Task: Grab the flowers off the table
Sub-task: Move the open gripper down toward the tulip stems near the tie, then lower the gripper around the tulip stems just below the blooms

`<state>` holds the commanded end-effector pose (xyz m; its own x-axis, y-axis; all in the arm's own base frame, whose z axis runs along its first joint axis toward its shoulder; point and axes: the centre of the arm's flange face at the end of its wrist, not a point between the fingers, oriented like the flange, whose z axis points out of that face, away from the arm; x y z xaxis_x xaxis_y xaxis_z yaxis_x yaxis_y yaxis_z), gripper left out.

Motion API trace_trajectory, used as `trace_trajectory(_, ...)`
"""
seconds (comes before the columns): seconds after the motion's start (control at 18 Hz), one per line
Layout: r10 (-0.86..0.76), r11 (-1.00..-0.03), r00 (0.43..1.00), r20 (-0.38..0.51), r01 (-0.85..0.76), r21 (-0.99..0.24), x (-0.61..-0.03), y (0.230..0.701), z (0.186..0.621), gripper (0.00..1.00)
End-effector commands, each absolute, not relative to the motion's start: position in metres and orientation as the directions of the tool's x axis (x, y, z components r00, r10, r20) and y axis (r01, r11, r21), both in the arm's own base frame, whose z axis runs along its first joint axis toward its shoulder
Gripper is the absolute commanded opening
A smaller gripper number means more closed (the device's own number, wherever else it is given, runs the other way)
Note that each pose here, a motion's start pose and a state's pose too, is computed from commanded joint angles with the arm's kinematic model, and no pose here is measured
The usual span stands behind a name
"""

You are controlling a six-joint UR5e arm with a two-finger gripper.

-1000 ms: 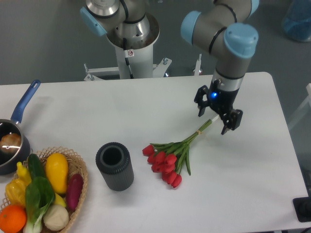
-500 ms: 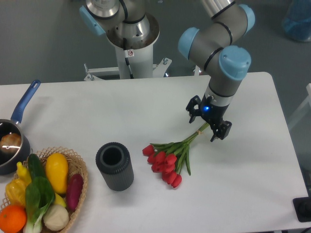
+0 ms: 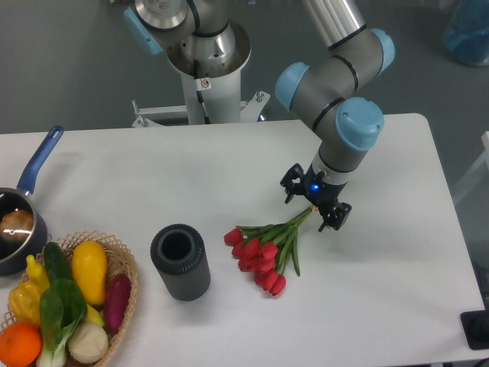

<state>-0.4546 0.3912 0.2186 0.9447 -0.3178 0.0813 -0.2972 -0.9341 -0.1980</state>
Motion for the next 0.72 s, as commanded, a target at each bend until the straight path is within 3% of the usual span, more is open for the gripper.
trace_trajectory(0.72,-0.324,-0.939,0.941,0.096,-0.307,-0.155,-0.457,0.395,0.203,1.0)
